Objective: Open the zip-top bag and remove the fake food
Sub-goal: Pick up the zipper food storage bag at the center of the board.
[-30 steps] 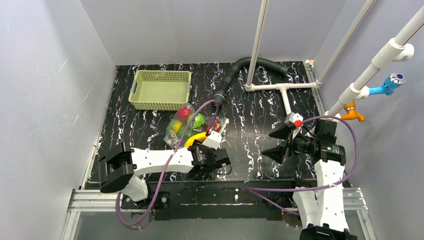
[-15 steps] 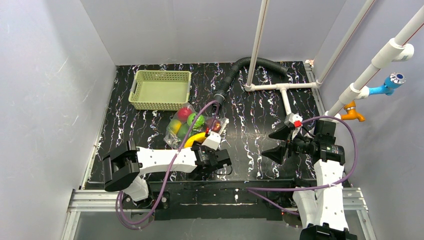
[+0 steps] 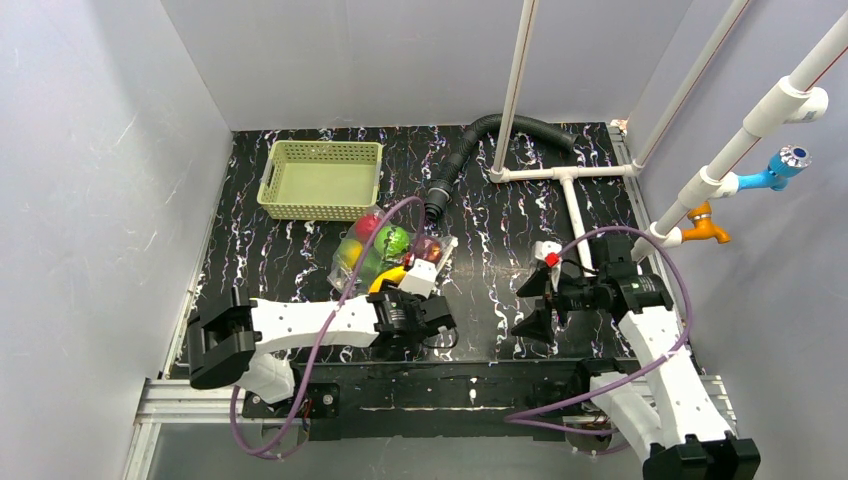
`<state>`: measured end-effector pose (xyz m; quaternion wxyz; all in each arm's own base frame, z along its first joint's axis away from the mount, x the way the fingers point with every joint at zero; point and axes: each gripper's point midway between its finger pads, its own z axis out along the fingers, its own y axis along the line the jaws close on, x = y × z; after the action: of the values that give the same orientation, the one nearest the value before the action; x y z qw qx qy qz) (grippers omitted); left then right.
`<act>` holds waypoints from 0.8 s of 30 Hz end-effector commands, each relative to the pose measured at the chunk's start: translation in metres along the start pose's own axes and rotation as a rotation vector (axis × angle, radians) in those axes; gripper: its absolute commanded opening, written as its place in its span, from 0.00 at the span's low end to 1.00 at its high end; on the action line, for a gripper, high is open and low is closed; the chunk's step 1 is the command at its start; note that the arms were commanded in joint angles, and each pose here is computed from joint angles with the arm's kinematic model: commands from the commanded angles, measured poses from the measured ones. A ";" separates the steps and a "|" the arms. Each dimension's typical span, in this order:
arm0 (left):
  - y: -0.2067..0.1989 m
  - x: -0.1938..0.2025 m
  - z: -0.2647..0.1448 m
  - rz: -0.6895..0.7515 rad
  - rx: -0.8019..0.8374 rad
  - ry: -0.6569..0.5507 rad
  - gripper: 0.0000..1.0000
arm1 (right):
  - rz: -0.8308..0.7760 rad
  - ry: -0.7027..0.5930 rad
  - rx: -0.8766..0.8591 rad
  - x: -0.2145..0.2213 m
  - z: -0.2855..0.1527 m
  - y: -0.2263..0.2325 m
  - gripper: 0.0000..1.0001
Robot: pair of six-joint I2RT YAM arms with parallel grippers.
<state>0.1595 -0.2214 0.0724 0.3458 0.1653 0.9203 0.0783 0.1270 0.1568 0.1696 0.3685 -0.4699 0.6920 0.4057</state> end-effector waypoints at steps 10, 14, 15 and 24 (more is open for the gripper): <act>0.008 -0.026 -0.018 -0.127 0.102 -0.137 0.65 | -0.073 0.124 -0.033 -0.032 0.033 -0.024 1.00; 0.015 -0.023 -0.019 -0.174 0.119 -0.149 0.67 | -0.010 0.134 -0.048 -0.042 0.061 -0.034 1.00; 0.017 -0.023 -0.020 -0.182 0.124 -0.156 0.68 | 0.014 0.126 -0.049 -0.045 0.068 -0.037 0.99; 0.034 -0.029 -0.030 -0.292 0.201 -0.243 0.98 | 0.266 0.111 -0.036 -0.057 0.107 -0.070 1.00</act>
<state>0.1607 -0.2079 0.1119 0.4157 0.1038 0.9014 -0.0632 0.1950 0.2370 0.1386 0.2305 -0.4358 0.7627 0.4187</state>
